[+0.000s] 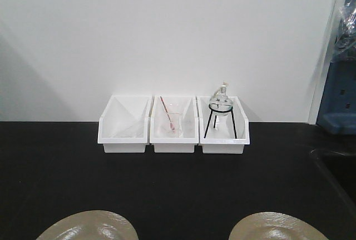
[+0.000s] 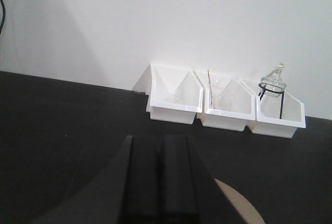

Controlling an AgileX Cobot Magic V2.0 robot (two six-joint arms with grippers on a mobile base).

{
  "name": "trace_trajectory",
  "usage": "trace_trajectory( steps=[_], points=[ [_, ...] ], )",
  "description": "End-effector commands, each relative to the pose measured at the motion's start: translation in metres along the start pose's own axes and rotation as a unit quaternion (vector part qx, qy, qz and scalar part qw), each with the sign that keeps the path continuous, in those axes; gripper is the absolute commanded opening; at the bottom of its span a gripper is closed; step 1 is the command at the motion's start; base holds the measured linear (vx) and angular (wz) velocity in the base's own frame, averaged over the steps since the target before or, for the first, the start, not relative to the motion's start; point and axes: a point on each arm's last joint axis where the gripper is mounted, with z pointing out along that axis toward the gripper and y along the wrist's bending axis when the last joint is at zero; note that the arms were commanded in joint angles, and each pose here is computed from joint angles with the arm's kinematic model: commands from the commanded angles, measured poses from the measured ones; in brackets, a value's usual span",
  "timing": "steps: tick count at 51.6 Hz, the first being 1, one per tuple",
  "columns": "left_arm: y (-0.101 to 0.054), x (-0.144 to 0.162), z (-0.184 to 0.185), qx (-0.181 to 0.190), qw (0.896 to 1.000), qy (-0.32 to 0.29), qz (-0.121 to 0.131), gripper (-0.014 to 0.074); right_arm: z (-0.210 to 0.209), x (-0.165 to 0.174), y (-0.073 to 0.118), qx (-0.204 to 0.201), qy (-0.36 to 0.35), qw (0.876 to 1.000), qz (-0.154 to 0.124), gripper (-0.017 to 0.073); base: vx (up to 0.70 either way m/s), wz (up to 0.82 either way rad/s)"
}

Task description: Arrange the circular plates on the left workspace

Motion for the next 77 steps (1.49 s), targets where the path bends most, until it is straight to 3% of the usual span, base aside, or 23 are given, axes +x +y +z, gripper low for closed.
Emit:
trace_trajectory(
  steps=[1,5,9,13,16,19,25,32,36,41,45,52,59,67,72,77],
  points=[
    [-0.008,-0.046,0.012,0.010,1.000,0.000,0.006,0.0000,0.026,-0.042,0.012,0.003,0.050,0.999,0.004,-0.0005,0.00,0.00],
    [-0.013,-0.069,0.031,0.018,0.999,0.047,0.003,0.0000,0.051,-0.060,0.019,0.006,0.122,0.993,0.000,-0.0005,0.00,0.00],
    [-0.020,-0.088,0.056,0.040,0.994,0.104,0.012,0.0000,0.076,-0.074,0.026,-0.004,0.192,0.981,-0.024,-0.0005,0.00,0.00],
    [-0.029,-0.102,0.078,0.081,0.986,0.142,0.039,0.0000,0.102,-0.084,0.035,-0.039,0.251,0.966,-0.045,-0.0005,0.00,0.00],
    [-0.034,-0.106,0.097,0.115,0.978,0.167,0.040,0.0000,0.118,-0.089,0.042,-0.072,0.281,0.956,-0.047,-0.0005,0.00,0.00],
    [-0.040,-0.109,0.116,0.148,0.967,0.204,0.025,0.0000,0.132,-0.091,0.050,-0.111,0.304,0.945,-0.041,-0.0005,0.00,0.00],
    [-0.046,-0.098,0.150,0.196,0.940,0.279,-0.021,0.0000,0.157,-0.082,0.061,-0.180,0.340,0.923,0.006,-0.0005,0.00,0.00],
    [-0.045,-0.080,0.170,0.218,0.920,0.324,-0.038,0.0000,0.177,-0.059,0.067,-0.245,0.396,0.884,0.037,-0.0005,0.00,0.00],
    [-0.037,-0.073,0.176,0.218,0.909,0.351,-0.052,0.0000,0.188,-0.051,0.059,-0.256,0.416,0.870,0.064,-0.0005,0.00,0.00],
    [-0.025,-0.066,0.178,0.228,0.894,0.381,-0.058,0.0000,0.198,-0.051,0.037,-0.256,0.411,0.869,0.106,-0.0005,0.00,0.00],
    [-0.012,-0.063,0.179,0.222,0.888,0.397,-0.065,0.0000,0.203,-0.055,0.014,-0.264,0.395,0.865,0.159,-0.0005,0.00,0.00],
    [0.006,-0.057,0.184,0.223,0.880,0.405,-0.109,0.0000,0.212,-0.060,-0.020,-0.261,0.357,0.869,0.222,-0.0005,0.00,0.00],
    [0.023,-0.040,0.193,0.220,0.865,0.426,-0.146,0.0000,0.216,-0.054,-0.048,-0.222,0.358,0.875,0.240,-0.0005,0.00,0.00],
    [0.033,-0.022,0.206,0.215,0.847,0.456,-0.170,0.0000,0.221,-0.047,-0.064,-0.199,0.362,0.875,0.252,-0.0005,0.00,0.00],
    [0.036,-0.019,0.208,0.205,0.849,0.459,-0.164,0.0000,0.225,-0.045,-0.068,-0.187,0.359,0.879,0.253,-0.0005,0.00,0.00],
    [0.039,-0.016,0.207,0.195,0.849,0.472,-0.138,0.0000,0.226,-0.045,-0.070,-0.174,0.353,0.885,0.250,-0.0005,0.00,0.00]
  ],
)
